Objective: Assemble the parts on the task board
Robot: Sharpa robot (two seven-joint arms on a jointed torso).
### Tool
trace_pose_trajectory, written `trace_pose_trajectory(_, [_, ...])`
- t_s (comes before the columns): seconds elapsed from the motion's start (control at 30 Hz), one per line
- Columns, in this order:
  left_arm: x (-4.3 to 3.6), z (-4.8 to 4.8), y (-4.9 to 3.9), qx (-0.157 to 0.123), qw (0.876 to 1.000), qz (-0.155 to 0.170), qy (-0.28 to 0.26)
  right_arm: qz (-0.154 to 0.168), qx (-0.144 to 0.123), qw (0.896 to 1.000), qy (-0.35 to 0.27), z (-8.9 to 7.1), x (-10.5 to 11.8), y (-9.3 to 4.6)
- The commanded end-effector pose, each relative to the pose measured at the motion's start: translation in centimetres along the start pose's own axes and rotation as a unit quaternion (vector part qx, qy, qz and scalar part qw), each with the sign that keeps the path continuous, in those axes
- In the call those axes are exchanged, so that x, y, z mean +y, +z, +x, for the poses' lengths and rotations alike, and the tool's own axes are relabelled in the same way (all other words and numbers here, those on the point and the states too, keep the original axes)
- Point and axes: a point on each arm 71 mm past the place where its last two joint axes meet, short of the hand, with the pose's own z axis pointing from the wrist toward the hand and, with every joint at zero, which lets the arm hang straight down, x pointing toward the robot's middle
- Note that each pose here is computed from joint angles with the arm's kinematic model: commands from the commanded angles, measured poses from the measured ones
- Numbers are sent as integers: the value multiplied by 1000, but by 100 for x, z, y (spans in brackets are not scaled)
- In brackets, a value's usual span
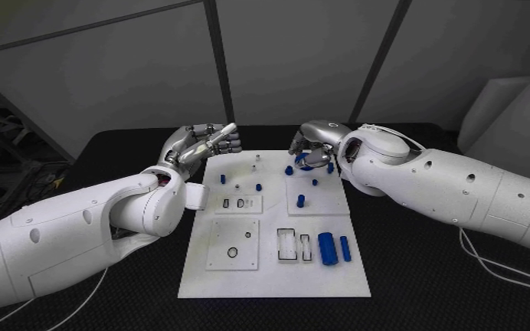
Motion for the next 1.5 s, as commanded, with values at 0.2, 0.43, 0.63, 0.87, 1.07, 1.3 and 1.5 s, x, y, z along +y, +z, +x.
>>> trace_pose_trajectory(0.2, [-21,30,-5,11,1000,4,-1,14,23,999,-28,17,25,76])
trace_pose_trajectory(0.43, [-32,37,-23,12,1000,4,-1,21,46,998,-32,58,30,122])
trace_pose_trajectory(0.63, [-41,37,-39,12,1000,5,-1,24,58,997,-33,89,44,168])
trace_pose_trajectory(0.87, [-46,45,-45,14,1000,5,-2,25,54,998,-32,100,46,221])
trace_pose_trajectory(1.07, [-49,42,-47,14,1000,5,-2,22,50,998,-31,103,57,251])
trace_pose_trajectory(1.3, [-53,42,-47,15,1000,5,-2,18,63,997,-32,139,79,288])
trace_pose_trajectory(1.5, [-62,39,-50,15,1000,6,-2,16,72,997,-34,185,89,306])
